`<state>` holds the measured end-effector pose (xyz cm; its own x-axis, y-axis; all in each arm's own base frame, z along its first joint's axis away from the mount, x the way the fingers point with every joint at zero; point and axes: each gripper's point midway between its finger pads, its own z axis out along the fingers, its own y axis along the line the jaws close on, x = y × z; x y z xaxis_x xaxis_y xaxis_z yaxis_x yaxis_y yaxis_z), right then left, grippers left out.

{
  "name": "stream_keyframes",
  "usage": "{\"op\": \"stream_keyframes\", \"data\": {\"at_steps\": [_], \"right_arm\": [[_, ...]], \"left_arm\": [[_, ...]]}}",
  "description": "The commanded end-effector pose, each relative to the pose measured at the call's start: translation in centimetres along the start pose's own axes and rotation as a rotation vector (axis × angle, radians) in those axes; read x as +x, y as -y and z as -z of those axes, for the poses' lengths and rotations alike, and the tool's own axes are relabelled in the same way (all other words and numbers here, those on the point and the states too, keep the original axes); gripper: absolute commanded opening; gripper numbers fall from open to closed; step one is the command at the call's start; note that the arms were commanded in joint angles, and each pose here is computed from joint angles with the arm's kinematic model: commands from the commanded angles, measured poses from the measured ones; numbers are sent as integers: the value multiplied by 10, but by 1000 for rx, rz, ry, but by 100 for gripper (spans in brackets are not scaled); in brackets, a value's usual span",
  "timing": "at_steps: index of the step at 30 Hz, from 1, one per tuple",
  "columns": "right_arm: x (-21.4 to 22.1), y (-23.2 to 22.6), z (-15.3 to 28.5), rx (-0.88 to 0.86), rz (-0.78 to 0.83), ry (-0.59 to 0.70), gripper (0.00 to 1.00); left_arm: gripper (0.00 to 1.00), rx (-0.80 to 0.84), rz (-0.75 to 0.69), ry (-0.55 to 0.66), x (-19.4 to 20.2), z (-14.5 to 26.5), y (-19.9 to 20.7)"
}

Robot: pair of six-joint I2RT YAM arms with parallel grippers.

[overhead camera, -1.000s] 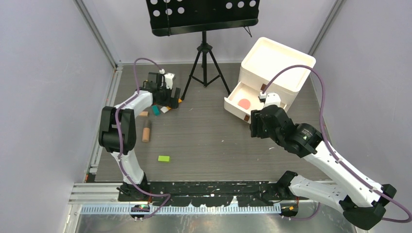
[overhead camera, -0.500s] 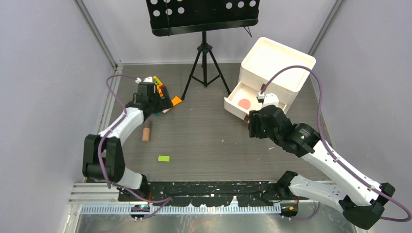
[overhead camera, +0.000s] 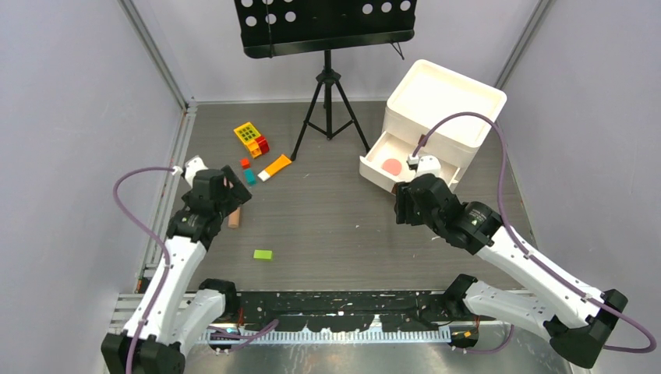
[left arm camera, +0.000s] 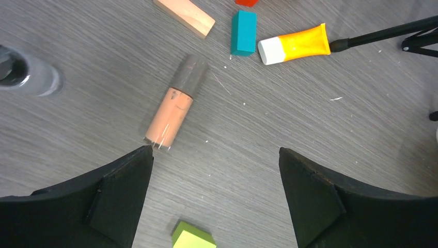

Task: Organize the makeup
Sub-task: Close the drawer in the storage box.

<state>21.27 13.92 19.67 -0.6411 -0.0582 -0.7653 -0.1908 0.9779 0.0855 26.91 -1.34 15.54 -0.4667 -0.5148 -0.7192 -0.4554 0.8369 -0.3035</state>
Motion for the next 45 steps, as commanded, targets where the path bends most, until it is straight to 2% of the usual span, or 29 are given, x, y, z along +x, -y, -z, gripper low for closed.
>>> {"op": "stream_keyframes", "data": {"at_steps": [1, 5, 8, 11, 14, 16, 20, 24, 28, 31, 35, 45], "right_arm": [[-25, -15, -1, -50, -65, 93, 58], [-27, -18, -8, -35, -51, 73, 58], [-36, -6, -10, 58, -76, 98, 57], [-65, 9, -3, 162, -105, 167, 57], [-105, 17, 3, 206, -143, 195, 57], [-132, 21, 4, 209, -175, 201, 57], [-178, 33, -1, 238, -226, 230, 57], [-207, 57, -10, 309, -265, 251, 58], [-228, 85, -21, 365, -307, 254, 56], [-235, 107, -35, 399, -346, 240, 51], [-232, 130, -55, 445, -361, 198, 48], [-199, 148, -93, 511, -335, 60, 43]], "left_arm": [[94, -36, 17, 38, -8, 23, -15], [95, 11, -7, 73, -19, 35, -9], [91, 162, -76, 96, -27, 41, 17], [89, 214, -61, 80, -29, 40, 34], [89, 263, -125, 64, -20, 40, 61], [89, 302, -181, 107, -14, 46, 85], [90, 449, -304, 164, 16, 61, 145], [89, 612, -406, 156, 61, 66, 204], [89, 778, -519, 231, 100, 79, 265], [89, 871, -600, 244, 131, 83, 299], [90, 919, -665, 183, 169, 73, 330], [89, 977, -708, 165, 200, 70, 372]]}}
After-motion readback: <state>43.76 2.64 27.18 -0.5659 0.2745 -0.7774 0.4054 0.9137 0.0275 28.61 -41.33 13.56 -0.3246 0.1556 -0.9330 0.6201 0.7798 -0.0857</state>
